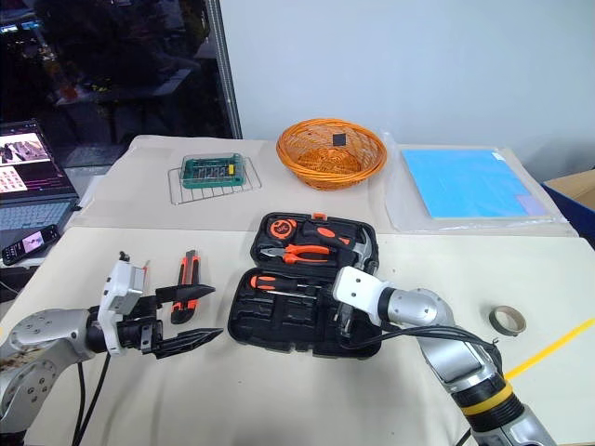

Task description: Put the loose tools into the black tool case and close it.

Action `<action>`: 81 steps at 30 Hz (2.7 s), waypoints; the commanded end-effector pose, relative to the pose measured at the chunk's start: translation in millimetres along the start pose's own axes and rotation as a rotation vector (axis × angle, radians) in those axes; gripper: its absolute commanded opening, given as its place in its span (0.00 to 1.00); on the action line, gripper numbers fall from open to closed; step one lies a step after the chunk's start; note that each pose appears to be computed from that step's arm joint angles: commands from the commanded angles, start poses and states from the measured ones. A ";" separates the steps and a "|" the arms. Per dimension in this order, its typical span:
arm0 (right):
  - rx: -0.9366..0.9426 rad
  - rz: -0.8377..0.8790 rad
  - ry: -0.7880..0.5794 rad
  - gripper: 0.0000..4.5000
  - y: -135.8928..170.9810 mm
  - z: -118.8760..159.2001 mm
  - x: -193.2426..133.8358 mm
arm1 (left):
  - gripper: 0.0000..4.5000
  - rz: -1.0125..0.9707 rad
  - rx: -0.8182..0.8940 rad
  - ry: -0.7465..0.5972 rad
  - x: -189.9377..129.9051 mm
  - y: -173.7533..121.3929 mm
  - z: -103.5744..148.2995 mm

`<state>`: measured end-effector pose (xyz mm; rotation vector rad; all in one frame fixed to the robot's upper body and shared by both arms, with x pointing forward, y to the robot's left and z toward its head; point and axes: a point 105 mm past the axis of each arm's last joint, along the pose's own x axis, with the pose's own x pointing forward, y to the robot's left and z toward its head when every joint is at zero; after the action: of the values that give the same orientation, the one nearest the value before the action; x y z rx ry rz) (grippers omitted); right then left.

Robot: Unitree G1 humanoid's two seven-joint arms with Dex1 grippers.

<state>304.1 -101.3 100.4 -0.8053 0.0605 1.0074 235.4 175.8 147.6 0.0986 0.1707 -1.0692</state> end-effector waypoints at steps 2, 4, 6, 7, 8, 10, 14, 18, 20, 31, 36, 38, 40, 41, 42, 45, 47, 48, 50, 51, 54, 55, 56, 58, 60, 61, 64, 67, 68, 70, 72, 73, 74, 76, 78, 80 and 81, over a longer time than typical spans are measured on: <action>0.115 -0.101 -0.139 0.01 -14.9 17.0 -10.6 | 1.00 0.365 0.056 -0.070 -16.1 39.7 11.6; 0.276 -0.119 -0.337 0.01 -29.2 51.1 -30.8 | 1.00 0.556 0.037 -0.036 -29.3 59.8 8.9; 0.356 -0.023 -0.462 0.14 -24.2 77.0 -46.6 | 1.00 0.727 0.005 0.030 -45.9 79.2 3.3; 0.352 0.021 -0.489 0.19 -19.9 84.6 -53.3 | 1.00 0.759 -0.038 0.053 -51.3 83.6 0.1; 0.341 0.065 -0.500 0.27 -14.6 89.5 -58.5 | 1.00 0.764 -0.086 0.063 -54.1 85.5 -1.9; 0.327 0.153 -0.495 0.40 -4.5 93.6 -68.4 | 1.00 0.869 -0.155 0.086 -63.8 95.1 -6.7; 0.271 0.198 -0.468 0.71 -0.7 93.7 -81.4 | 1.00 0.970 -0.210 0.181 -67.0 98.0 -20.8; 0.213 0.194 -0.447 0.99 -2.7 94.5 -86.3 | 1.00 1.019 -0.283 0.343 -74.0 94.9 -51.7; 0.202 0.184 -0.443 1.00 -3.5 94.5 -86.3 | 0.89 1.037 -0.316 0.389 -79.7 93.5 -62.5; 0.187 0.106 -0.439 1.00 -5.0 85.5 -92.7 | 0.29 0.691 -0.124 0.078 -59.0 81.8 3.8; 0.200 0.050 -0.413 1.00 -3.0 80.8 -107.8 | 0.29 0.142 0.028 0.145 -18.3 38.0 39.3; 0.208 0.026 -0.377 1.00 0.8 77.1 -116.8 | 0.29 -0.034 0.151 0.209 4.0 27.3 44.4; 0.218 -0.002 -0.339 1.00 4.1 73.4 -125.0 | 0.29 -0.153 0.256 0.242 25.8 22.6 47.0; 0.220 -0.018 -0.317 1.00 5.5 71.8 -129.1 | 0.29 -0.198 0.284 0.247 39.5 22.3 48.4; 0.225 -0.031 -0.296 1.00 8.0 70.5 -133.4 | 0.29 -0.240 0.318 0.240 54.2 20.9 51.3; 0.225 -0.059 -0.234 1.00 16.6 68.5 -142.3 | 0.29 -0.246 0.332 0.198 81.1 30.3 63.1; 0.232 -0.076 -0.232 1.00 20.6 72.0 -145.4 | 0.34 -0.116 0.244 0.139 81.5 52.8 73.4; 0.236 -0.082 -0.234 1.00 21.8 73.4 -146.3 | 0.40 -0.059 0.201 0.110 80.2 61.2 77.4; 0.241 -0.079 -0.230 1.00 26.9 74.4 -145.4 | 0.52 0.002 0.143 0.099 70.8 65.4 72.7; 0.245 -0.076 -0.250 1.00 27.5 77.5 -143.6 | 0.59 0.075 0.079 0.078 62.9 69.7 69.2; 0.246 -0.064 -0.305 1.00 25.3 85.3 -139.5 | 0.84 0.260 -0.020 0.056 40.7 77.7 58.4; 0.242 -0.050 -0.322 1.00 23.3 86.8 -137.8 | 0.92 0.342 -0.039 0.063 30.0 81.1 53.0; 0.238 -0.034 -0.337 1.00 21.1 87.9 -135.9 | 0.96 0.443 -0.057 0.076 17.1 85.7 46.3; 0.224 0.001 -0.360 1.00 16.5 88.1 -131.4 | 0.99 0.624 -0.122 0.119 -11.1 92.3 26.5; 0.208 0.030 -0.376 1.00 10.0 87.2 -125.9 | 0.99 0.719 -0.193 0.161 -31.7 88.3 7.1; 0.203 0.047 -0.383 1.00 7.3 87.1 -123.3 | 0.99 0.750 -0.225 0.176 -39.2 85.4 -0.8; 0.182 0.086 -0.407 1.00 0.8 89.8 -117.4 | 0.99 0.770 -0.250 0.236 -49.7 76.1 -16.6; 0.164 0.121 -0.409 1.00 -1.6 89.0 -114.6 | 0.99 0.768 -0.247 0.288 -52.5 69.4 -26.1; 0.154 0.134 -0.407 1.00 -3.1 87.9 -113.6 | 0.99 0.758 -0.262 0.293 -51.1 66.4 -29.6; 0.139 0.150 -0.401 1.00 -5.5 86.2 -112.1 | 0.99 0.746 -0.264 0.312 -48.2 63.7 -34.0; 0.128 0.159 -0.401 1.00 -7.1 86.1 -111.1 | 0.99 0.768 -0.259 0.331 -47.4 67.6 -39.0; 0.125 0.161 -0.402 1.00 -7.7 86.3 -110.7 | 0.99 0.790 -0.256 0.339 -48.4 71.1 -41.5; 0.121 0.162 -0.402 1.00 -8.1 86.7 -110.3 | 0.93 0.795 -0.241 0.353 -47.2 73.5 -44.7; 0.118 0.164 -0.401 1.00 -8.1 86.7 -109.8 | 0.83 0.789 -0.233 0.364 -44.3 74.5 -48.8; 0.115 0.166 -0.399 1.00 -7.2 86.7 -109.5 | 0.66 0.785 -0.228 0.372 -43.1 74.7 -52.7; 0.115 0.166 -0.397 1.00 -6.7 86.6 -109.4 | 0.51 0.788 -0.221 0.373 -44.5 75.9 -55.0; 0.116 0.165 -0.395 1.00 -6.8 86.3 -109.3 | 0.40 0.784 -0.213 0.365 -45.2 76.4 -54.6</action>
<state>224.8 -130.4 201.9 -0.4458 -0.1145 1.2861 276.3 260.1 102.6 0.1333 0.5363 -0.2232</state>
